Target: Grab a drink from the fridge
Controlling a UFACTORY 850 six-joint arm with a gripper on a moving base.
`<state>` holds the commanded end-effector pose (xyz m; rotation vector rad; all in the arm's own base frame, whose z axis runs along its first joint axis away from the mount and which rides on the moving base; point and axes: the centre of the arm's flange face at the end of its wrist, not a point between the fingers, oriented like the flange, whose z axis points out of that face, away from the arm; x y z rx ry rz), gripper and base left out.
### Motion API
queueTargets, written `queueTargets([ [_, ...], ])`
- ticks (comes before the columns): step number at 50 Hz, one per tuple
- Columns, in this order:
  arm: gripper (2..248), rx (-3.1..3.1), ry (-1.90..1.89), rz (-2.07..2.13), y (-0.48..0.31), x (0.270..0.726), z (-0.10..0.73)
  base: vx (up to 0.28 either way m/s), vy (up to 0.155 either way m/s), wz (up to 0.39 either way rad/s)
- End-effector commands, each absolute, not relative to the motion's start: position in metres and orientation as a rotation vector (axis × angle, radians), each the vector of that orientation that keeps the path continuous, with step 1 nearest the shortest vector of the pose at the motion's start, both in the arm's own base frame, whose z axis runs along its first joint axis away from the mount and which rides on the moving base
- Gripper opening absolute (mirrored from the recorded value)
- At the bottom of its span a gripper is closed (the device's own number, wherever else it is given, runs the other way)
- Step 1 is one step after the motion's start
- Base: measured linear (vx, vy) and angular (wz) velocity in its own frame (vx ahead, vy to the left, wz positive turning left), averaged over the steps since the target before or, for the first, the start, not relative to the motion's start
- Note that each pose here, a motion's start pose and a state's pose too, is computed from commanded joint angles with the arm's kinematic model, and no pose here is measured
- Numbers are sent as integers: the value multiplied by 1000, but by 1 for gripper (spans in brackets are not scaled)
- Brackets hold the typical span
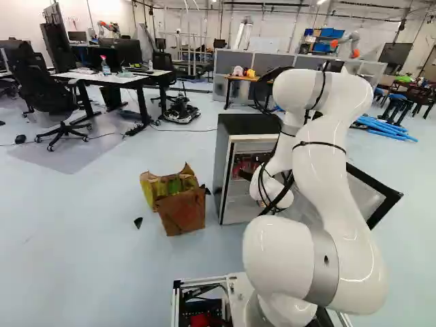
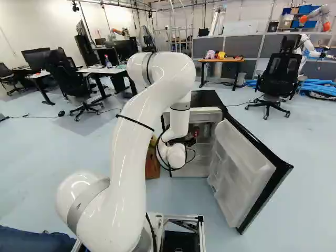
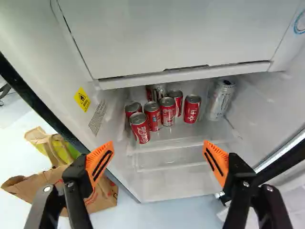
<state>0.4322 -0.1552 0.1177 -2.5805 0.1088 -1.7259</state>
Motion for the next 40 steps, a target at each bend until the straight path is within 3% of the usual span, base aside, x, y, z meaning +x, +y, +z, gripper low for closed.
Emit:
queueTargets([
  [40,247,-2488,78,-1832,-176,473,61,0,0,0],
])
